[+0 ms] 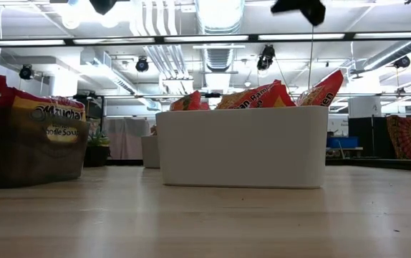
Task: Sort Maruchan noodles
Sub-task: Return to Home Position
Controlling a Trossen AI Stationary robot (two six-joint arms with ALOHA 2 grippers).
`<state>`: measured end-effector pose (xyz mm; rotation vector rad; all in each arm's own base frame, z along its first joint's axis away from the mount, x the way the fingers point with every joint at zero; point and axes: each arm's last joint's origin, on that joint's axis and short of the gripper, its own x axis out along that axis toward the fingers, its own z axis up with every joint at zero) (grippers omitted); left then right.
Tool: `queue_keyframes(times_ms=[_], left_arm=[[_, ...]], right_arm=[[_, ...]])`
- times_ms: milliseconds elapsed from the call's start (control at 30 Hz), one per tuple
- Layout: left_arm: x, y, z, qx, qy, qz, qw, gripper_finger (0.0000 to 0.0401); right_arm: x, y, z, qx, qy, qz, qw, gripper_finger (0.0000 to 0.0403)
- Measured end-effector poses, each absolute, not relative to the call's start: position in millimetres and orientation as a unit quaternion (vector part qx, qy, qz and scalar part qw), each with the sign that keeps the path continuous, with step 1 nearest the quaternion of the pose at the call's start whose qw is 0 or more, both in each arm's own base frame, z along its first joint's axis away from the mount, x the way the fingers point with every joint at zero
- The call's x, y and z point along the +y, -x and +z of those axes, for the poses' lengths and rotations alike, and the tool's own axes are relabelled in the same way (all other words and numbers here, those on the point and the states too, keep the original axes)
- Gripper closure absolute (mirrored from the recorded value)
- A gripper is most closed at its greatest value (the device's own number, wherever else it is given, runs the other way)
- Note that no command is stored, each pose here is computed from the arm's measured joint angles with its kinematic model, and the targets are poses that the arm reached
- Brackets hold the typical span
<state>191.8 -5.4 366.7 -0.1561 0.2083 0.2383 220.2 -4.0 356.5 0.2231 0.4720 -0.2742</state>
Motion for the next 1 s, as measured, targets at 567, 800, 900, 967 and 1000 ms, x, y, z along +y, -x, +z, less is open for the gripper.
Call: queue_keyframes(times_ms=[567, 800, 900, 967, 1000], left_arm=[[1.3, -127.5, 289.6, -0.028, 0.102, 0.11, 0.988, 0.0363], [2.5, -105.1, 272.8, -0.063, 0.108, 0.107, 0.986, 0.0363], [2.9, -97.3, 268.9, -0.081, 0.111, 0.105, 0.985, 0.0363], [3.1, -92.5, 267.1, -0.103, 0.114, 0.102, 0.983, 0.0363], [3.3, -90.2, 265.3, -0.117, 0.116, 0.101, 0.981, 0.0363]], right_arm=[[-18.7, -170.5, 346.0, 0.162, -0.133, -0.144, 0.967, 0.0394], [-16.7, -147.7, 298.2, -0.025, -0.143, -0.118, 0.982, 0.0394], [-15.6, -135.9, 282.5, -0.086, -0.145, -0.107, 0.98, 0.0394], [-14.9, -128.4, 272.5, -0.106, -0.145, -0.104, 0.978, 0.0394], [-14.7, -125.2, 266.7, -0.112, -0.145, -0.104, 0.978, 0.0394]])
